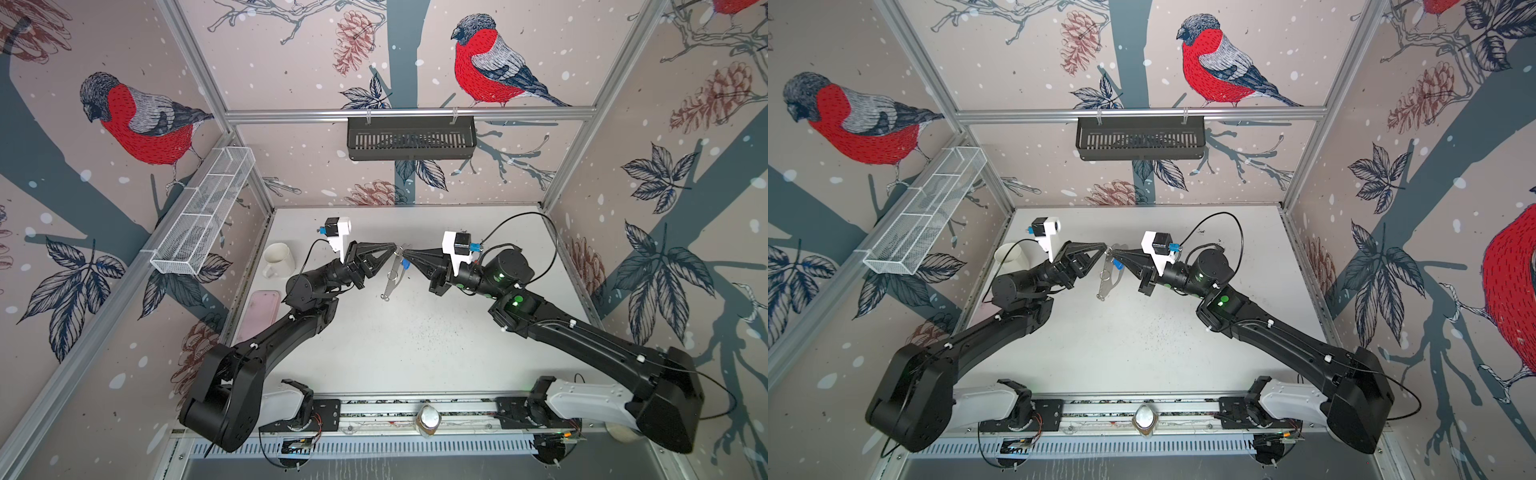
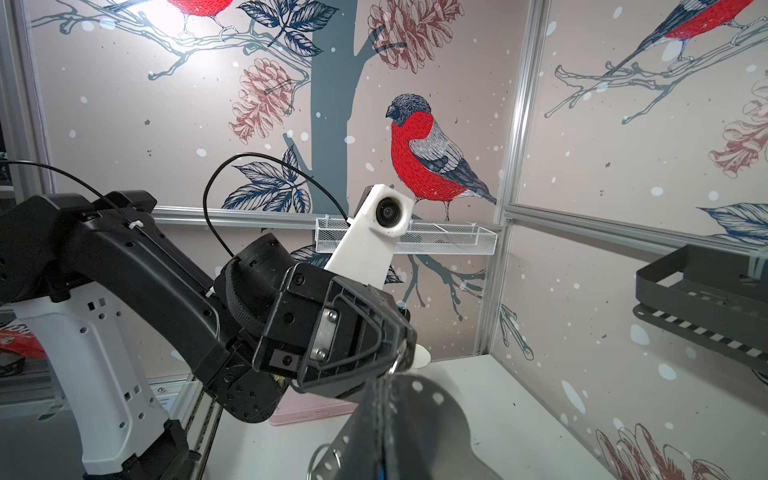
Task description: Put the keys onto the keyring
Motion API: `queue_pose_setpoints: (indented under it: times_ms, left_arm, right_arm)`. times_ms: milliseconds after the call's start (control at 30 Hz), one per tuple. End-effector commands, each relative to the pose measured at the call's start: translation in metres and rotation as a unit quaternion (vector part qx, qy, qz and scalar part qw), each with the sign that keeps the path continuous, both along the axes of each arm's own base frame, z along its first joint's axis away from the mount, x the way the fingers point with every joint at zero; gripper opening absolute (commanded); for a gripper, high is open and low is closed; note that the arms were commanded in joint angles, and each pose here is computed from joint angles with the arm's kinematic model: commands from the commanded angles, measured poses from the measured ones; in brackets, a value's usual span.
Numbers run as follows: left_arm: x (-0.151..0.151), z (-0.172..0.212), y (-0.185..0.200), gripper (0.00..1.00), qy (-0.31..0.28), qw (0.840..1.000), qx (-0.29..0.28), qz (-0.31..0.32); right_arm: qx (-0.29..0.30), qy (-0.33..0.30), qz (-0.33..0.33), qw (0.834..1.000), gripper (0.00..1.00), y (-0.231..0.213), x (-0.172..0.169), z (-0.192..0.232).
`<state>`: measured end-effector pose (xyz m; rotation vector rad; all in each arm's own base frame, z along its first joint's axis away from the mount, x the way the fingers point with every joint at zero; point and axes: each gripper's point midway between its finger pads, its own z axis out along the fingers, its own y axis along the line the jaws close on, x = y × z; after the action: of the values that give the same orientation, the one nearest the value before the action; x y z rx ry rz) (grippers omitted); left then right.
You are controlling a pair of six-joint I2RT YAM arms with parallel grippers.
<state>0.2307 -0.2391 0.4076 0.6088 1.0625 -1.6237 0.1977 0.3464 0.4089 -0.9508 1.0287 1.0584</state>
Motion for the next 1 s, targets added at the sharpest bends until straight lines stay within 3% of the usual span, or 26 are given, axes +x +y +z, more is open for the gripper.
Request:
queue_pose_setpoints:
  times_ms: [0,633,967]
  left_arm:
    - [0.008,0.004,0.004,0.00,0.003,1.000,-0.011,0.026]
    - [0.028,-0.003,0.012,0.00,0.037,0.993,0.020,0.114]
    - [0.033,-0.006,0.014,0.00,0.049,0.990,0.025,0.130]
  right_arm:
    - [0.002,-0.015,0.004,1.000,0.00,0.003,-0.005,0.003]
    - [-0.008,-0.033,-0.031,0.999,0.00,0.014,-0.008,0.002]
    - [-0.011,-0.033,-0.028,0.999,0.00,0.015,-0.010,0.001]
